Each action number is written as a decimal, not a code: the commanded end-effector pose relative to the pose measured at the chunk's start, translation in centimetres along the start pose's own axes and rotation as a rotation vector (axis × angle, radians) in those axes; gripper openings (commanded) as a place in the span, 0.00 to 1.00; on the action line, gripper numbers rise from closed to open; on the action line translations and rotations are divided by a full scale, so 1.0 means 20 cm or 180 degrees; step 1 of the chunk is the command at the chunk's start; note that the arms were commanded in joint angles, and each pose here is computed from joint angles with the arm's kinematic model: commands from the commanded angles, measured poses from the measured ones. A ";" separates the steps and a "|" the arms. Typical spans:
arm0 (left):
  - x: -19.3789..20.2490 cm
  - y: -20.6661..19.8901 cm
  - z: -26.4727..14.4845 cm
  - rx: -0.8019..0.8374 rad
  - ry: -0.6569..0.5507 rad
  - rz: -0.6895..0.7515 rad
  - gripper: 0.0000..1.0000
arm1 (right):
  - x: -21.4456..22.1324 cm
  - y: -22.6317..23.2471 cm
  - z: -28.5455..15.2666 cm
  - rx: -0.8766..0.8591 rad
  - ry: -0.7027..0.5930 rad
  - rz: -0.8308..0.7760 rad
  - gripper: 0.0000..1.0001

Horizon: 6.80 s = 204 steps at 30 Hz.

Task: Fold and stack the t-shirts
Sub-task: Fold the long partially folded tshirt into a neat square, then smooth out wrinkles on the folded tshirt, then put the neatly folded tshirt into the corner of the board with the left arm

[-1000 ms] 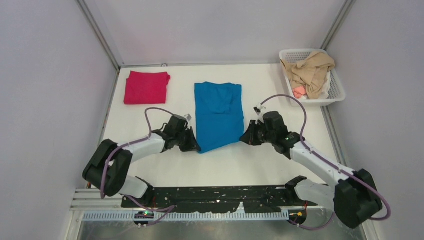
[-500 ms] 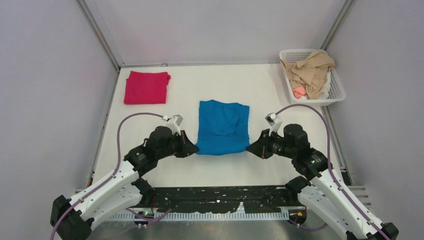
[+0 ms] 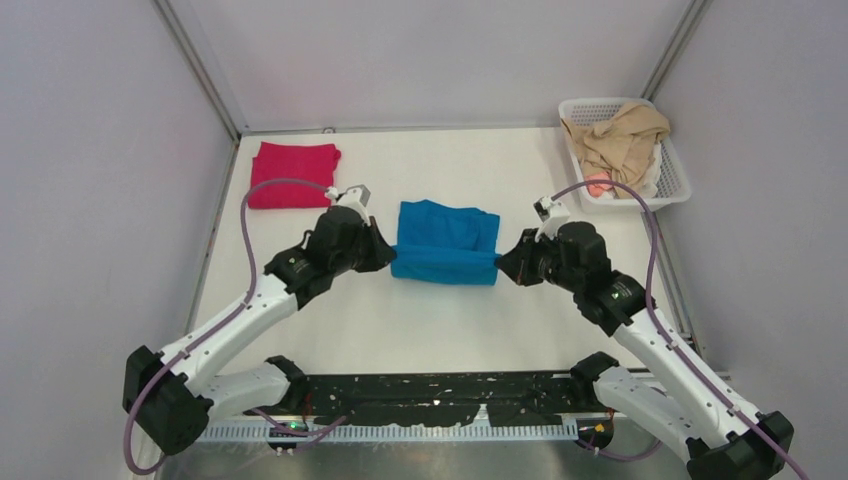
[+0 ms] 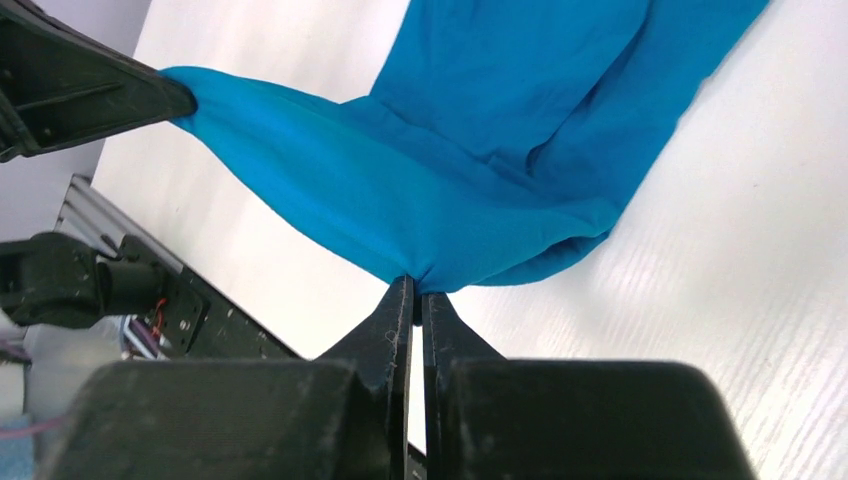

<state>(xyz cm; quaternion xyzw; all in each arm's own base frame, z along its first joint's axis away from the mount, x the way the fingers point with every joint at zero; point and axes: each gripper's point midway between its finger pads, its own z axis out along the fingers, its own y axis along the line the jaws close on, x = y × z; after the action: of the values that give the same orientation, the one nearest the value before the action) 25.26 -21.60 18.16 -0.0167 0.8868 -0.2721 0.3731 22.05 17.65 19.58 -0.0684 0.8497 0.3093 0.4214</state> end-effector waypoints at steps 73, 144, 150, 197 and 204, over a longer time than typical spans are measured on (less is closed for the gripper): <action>-0.36 0.24 1.25 -0.0443 0.1112 -0.0612 0.99 | -0.32 -0.63 1.19 0.0294 -0.0099 0.1184 0.95; -0.12 0.44 0.90 -0.0866 0.1310 -0.0277 0.00 | -0.32 -0.55 0.27 0.1091 -0.0536 0.0346 0.95; -0.39 0.55 0.82 -0.1184 0.0969 0.0745 0.00 | -0.33 -0.55 0.24 0.1111 -0.0614 0.0271 0.95; -1.70 0.78 -0.01 -0.1632 -0.0540 0.1600 0.00 | -0.35 -0.69 0.14 0.1640 -0.0755 0.0098 0.95; -1.66 0.91 0.03 -0.1703 -0.0402 0.1462 0.00 | -0.34 -0.69 0.14 0.1670 -0.0744 0.0114 0.95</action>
<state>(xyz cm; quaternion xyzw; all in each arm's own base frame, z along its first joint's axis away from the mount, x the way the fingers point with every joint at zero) 52.67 0.23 28.60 0.0718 0.8938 0.0581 0.4389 32.89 7.41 15.11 0.0852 0.8619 0.0912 0.4915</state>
